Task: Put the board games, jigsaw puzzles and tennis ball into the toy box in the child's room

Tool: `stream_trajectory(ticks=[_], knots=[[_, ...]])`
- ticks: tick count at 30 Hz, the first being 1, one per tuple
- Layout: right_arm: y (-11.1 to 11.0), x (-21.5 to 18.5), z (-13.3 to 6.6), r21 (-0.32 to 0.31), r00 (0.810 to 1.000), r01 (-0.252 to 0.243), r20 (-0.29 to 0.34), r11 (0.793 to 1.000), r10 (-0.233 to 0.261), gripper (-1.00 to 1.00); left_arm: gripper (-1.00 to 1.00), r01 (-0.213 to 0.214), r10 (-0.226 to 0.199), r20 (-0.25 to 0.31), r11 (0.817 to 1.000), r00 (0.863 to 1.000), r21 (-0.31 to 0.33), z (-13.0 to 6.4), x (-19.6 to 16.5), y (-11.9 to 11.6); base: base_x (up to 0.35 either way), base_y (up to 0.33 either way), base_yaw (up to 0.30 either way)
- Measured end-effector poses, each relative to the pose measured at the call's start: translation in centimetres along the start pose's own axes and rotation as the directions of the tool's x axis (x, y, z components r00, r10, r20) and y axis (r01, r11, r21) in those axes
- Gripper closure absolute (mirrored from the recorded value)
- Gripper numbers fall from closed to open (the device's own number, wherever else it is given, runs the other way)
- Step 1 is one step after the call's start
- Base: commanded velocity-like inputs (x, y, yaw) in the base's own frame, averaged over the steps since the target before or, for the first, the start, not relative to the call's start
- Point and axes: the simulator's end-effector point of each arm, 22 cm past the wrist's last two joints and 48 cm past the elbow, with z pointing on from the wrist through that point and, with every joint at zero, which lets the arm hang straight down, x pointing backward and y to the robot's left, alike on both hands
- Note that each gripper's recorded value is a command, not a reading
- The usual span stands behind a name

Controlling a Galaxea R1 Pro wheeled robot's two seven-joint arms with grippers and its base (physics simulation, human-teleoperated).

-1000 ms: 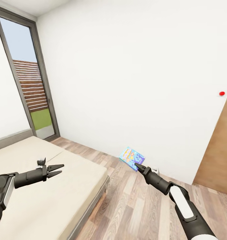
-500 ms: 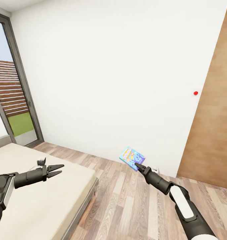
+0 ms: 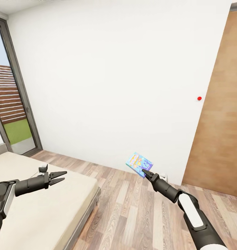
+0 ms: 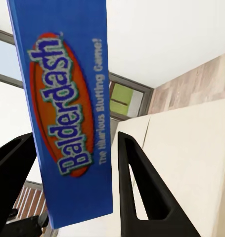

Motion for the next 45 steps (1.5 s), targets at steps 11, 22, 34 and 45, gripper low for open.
stream_trajectory(ticks=[11, 22, 34, 45], knots=[[0.29, 0.00, -0.05, -0.003, 1.000, 0.000, 0.003, 1.000, 0.000, 1.00, -1.00, -0.008, 0.008, 0.011, 1.000, 1.000, 0.017, -0.27, -0.36, -0.78, -0.002, 0.000, -0.007], [0.49, 0.14, 0.09, -0.005, 1.000, -0.001, 0.004, 1.000, 0.001, 1.00, -1.00, -0.011, 0.011, 0.014, 1.000, 1.000, 0.016, -0.37, -0.47, -0.84, -0.125, 0.048, -0.221], [0.43, 0.23, 0.14, -0.005, 1.000, -0.002, 0.003, 1.000, 0.002, 1.00, -1.00, -0.010, 0.009, 0.014, 1.000, 1.000, 0.013, -0.38, -0.47, -0.74, -0.067, 0.068, -0.278], [0.14, 0.31, 0.13, 0.004, 1.000, -0.004, 0.002, 1.000, 0.004, 1.00, -1.00, -0.008, 0.007, 0.018, 1.000, 1.000, 0.021, -0.46, -0.55, -0.91, -0.022, 0.013, -0.279]])
